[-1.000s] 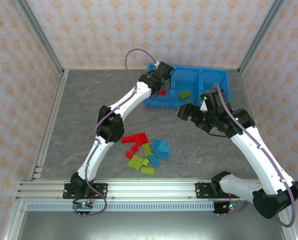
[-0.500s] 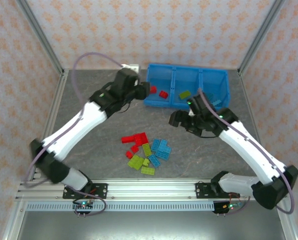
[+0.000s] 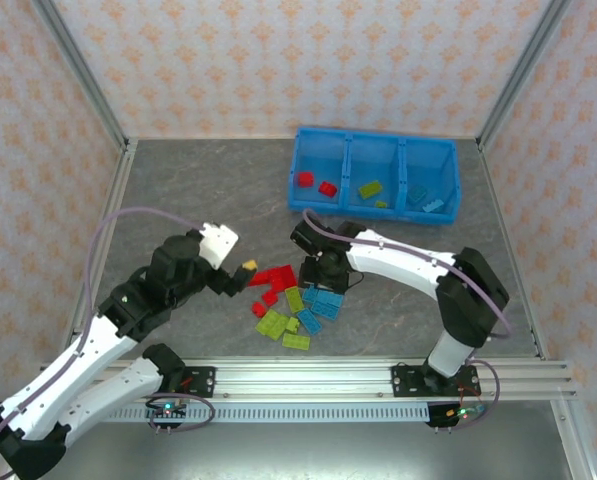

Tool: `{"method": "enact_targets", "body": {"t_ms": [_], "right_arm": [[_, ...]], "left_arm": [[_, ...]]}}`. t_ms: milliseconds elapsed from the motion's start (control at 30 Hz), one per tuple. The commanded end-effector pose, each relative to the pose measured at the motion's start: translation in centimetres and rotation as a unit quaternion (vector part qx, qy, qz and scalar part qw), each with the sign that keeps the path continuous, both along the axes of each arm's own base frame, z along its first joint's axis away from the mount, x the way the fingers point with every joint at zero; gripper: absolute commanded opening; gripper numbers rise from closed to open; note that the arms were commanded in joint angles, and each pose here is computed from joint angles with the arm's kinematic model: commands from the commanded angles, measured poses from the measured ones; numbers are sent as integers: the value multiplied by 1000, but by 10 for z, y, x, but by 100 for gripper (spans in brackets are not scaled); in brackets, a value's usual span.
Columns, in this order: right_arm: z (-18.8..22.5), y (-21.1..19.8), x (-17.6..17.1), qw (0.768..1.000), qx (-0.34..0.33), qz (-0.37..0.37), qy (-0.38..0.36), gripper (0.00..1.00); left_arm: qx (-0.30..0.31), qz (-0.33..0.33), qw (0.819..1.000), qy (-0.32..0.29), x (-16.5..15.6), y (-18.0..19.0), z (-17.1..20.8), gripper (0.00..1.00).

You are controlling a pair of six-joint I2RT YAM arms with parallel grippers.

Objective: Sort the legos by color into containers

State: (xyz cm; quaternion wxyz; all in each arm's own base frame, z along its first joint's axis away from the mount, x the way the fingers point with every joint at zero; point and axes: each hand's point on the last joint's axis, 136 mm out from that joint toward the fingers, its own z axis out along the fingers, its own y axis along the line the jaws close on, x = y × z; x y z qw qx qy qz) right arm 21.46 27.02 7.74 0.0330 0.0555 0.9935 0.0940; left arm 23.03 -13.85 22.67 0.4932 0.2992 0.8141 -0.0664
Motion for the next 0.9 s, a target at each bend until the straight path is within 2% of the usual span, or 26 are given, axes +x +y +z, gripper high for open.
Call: {"method": "enact_targets", "body": {"t_ms": [0,267,467,567,800,867], "right_arm": [[4,8,21,999,-8,-10,-32,58],[-18,18,30,999,-29,-8,-19,57],[-29,18,29,999,-38,-9,-6,68],[-32,18,29,999,-41,-8,-6,69],[-42,27,34,999,-41,-1,0,58],[-44,29,36,999,-42,2,1,50]], "left_arm": [[39,-50,996,-60,-1,-4,-6,100],[75,-40,994,-72,0,6,-36,100],[77,-42,993,-80,0,7,-35,100],[82,-47,993,-76,0,5,-38,100],[85,-50,992,-73,1,4,-40,100],[88,-49,992,-72,1,5,-41,100]]}}
